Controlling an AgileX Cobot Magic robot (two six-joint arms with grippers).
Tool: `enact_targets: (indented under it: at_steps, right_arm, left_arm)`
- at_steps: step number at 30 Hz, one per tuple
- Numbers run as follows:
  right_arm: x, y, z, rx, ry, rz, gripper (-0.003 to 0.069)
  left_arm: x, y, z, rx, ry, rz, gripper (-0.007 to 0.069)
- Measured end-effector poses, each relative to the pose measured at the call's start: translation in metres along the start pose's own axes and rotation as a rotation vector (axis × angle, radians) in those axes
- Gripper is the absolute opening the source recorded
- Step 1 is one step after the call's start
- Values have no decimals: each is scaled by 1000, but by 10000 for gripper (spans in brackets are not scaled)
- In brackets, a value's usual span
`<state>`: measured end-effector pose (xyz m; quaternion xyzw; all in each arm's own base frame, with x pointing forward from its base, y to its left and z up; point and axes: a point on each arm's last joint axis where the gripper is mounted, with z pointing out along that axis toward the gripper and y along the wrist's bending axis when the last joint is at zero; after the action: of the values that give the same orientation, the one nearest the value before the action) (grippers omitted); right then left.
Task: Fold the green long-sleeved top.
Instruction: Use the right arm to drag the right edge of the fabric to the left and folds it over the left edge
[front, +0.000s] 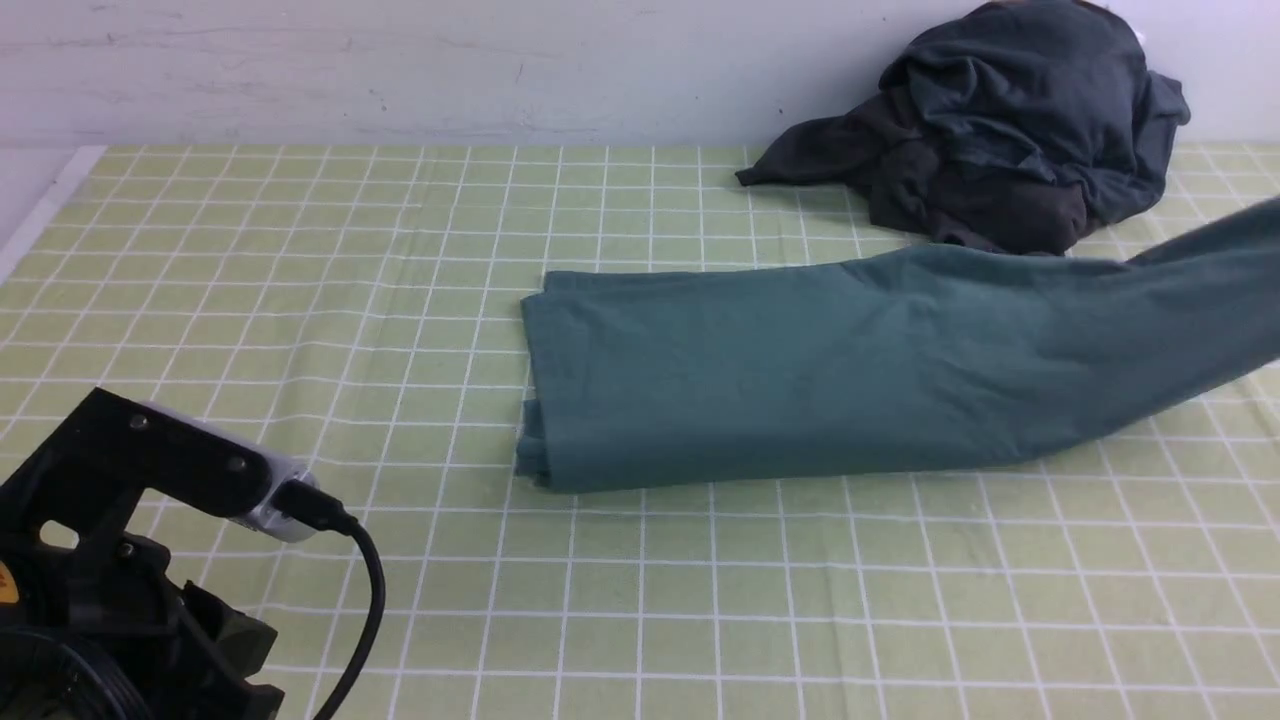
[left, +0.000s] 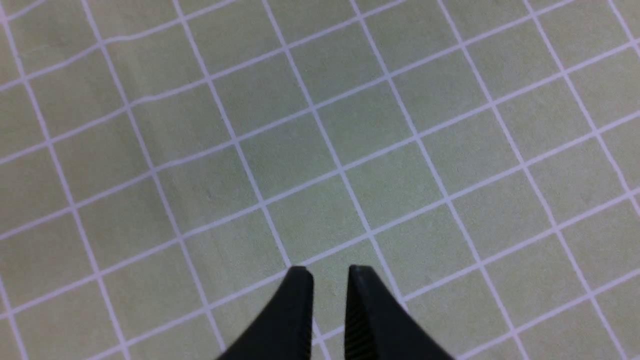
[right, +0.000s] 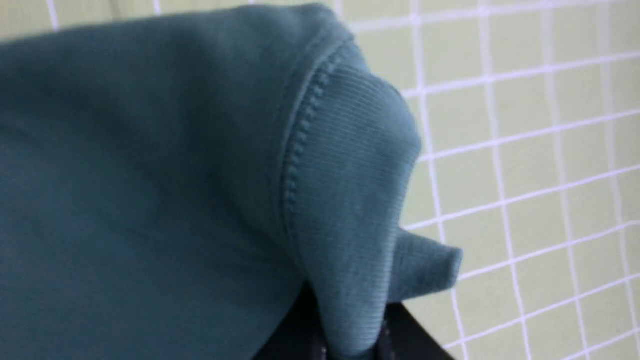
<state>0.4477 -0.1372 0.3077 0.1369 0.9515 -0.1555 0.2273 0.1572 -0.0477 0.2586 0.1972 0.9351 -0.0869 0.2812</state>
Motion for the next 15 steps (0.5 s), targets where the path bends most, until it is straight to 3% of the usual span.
enact_targets:
  at_steps: [2,5,9,10,12,15]
  right_arm:
    - [-10,8,-37,-92,-80,58,39]
    - [-15,44,-81,-286,-159,62,39]
    - [-3,135,-126,-596,-173,-84,39]
    - [-3,135,-126,-593,-173,-84,39]
    - [21,206,-143,-733,-139,-244,39]
    - [45,258,-147,-792,-102,-379,39]
  left_arm:
    - [0,0,0,0,0,0,90]
    - [0,0,0,-1,-2,0,90]
    - [0,0,0,-2,-5,0,90]
    - [0,0,0,-2,-5,0,90]
    - [0,0,0,-2,-5,0,90]
    - [0,0,0,-2,-5,0,90]
